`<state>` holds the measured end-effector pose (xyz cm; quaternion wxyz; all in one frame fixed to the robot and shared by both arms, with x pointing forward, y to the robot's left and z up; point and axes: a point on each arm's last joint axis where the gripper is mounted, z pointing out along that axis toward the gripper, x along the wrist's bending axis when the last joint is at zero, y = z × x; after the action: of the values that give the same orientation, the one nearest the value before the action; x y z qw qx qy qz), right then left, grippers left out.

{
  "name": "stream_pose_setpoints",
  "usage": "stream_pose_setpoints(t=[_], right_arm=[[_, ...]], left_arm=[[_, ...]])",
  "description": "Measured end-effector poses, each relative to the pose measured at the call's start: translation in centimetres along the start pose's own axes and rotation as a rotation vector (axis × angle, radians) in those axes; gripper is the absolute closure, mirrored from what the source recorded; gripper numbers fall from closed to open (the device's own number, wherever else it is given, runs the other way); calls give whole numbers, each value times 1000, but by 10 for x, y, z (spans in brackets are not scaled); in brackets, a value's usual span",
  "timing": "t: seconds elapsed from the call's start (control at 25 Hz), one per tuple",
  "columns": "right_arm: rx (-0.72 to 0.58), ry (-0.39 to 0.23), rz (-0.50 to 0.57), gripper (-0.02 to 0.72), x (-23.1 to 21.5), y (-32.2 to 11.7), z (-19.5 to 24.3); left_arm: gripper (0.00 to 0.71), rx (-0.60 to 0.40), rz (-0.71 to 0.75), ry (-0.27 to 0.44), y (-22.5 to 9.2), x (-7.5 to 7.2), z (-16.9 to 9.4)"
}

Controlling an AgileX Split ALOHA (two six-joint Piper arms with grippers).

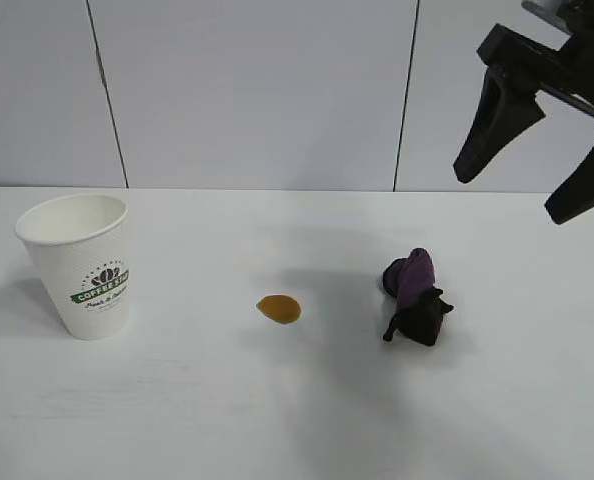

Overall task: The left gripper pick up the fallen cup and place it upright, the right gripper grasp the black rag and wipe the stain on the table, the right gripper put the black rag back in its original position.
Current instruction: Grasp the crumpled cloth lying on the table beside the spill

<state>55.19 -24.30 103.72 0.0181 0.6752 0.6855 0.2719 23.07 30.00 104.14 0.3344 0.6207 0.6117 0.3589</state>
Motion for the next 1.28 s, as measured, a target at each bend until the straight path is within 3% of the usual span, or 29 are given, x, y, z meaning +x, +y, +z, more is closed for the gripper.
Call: stream_pose_setpoints(t=[0.32,0.56,1.0,1.28], right_arm=[[200,19,88,282,-13,8,55],[239,23,130,282,-18,32,86],[297,-83,8,297,17,49,123],[362,-175,-18,297,12,43,134]], left_arm=[[47,0,1,0,0,0,0],[47,0,1,0,0,0,0],[47,0,2,0,0,0,0],[47,0,2,0,0,0,0]])
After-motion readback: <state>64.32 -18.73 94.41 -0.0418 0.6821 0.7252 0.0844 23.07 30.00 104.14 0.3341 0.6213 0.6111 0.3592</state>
